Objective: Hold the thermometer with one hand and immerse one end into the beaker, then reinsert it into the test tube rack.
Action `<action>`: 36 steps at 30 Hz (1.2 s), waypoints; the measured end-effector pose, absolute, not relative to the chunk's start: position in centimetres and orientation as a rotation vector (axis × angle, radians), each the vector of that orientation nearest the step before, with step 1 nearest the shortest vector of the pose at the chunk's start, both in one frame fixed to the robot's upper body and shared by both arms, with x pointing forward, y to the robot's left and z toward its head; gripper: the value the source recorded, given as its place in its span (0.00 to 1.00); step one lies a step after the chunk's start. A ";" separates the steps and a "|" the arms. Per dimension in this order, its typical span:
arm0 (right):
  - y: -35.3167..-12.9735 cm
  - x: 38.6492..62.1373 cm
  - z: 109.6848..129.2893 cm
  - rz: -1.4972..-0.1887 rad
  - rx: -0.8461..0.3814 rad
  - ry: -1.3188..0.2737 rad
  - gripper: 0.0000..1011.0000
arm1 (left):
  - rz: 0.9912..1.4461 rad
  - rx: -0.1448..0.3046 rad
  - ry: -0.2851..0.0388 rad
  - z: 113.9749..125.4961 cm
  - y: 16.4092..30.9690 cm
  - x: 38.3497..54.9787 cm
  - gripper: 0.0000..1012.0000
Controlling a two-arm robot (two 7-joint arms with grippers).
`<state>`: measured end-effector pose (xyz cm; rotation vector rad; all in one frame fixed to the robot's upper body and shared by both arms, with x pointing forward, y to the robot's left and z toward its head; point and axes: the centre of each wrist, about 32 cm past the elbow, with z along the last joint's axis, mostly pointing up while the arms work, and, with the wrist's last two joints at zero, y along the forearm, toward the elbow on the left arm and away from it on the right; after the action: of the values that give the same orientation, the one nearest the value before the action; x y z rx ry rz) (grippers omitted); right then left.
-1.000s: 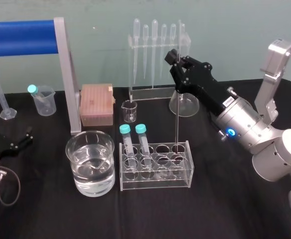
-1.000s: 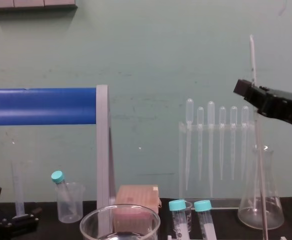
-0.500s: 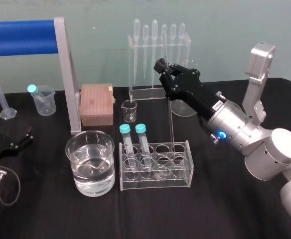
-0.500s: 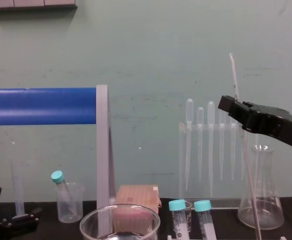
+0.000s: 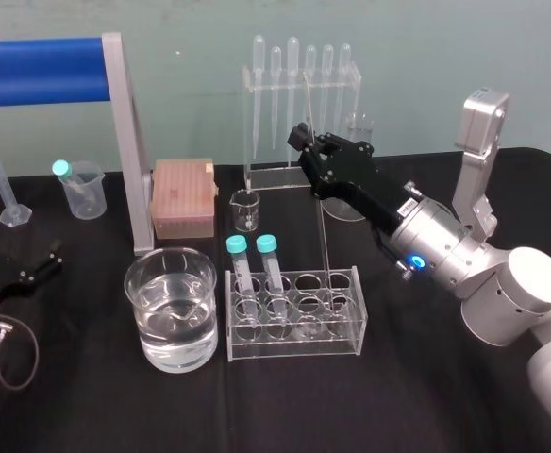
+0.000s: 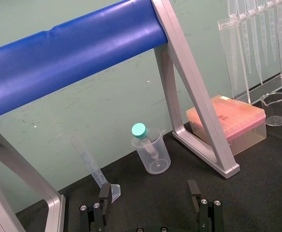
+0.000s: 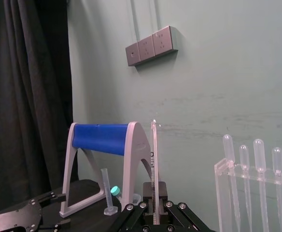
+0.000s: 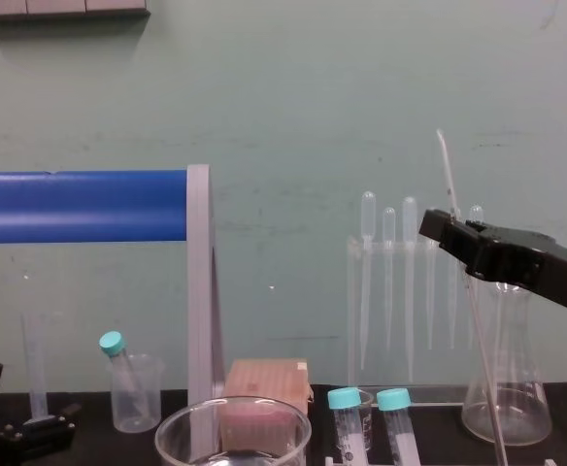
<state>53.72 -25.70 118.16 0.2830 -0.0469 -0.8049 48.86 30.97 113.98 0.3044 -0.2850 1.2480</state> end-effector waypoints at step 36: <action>-25.6 53.8 117.5 -0.810 0.261 -0.010 0.06 | 1.248 0.304 -0.285 114.0 31.0 48.9 1.00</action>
<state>53.79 -25.62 117.48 0.2614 -0.0101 -0.8096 48.86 30.97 113.98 0.3045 -0.2850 1.2480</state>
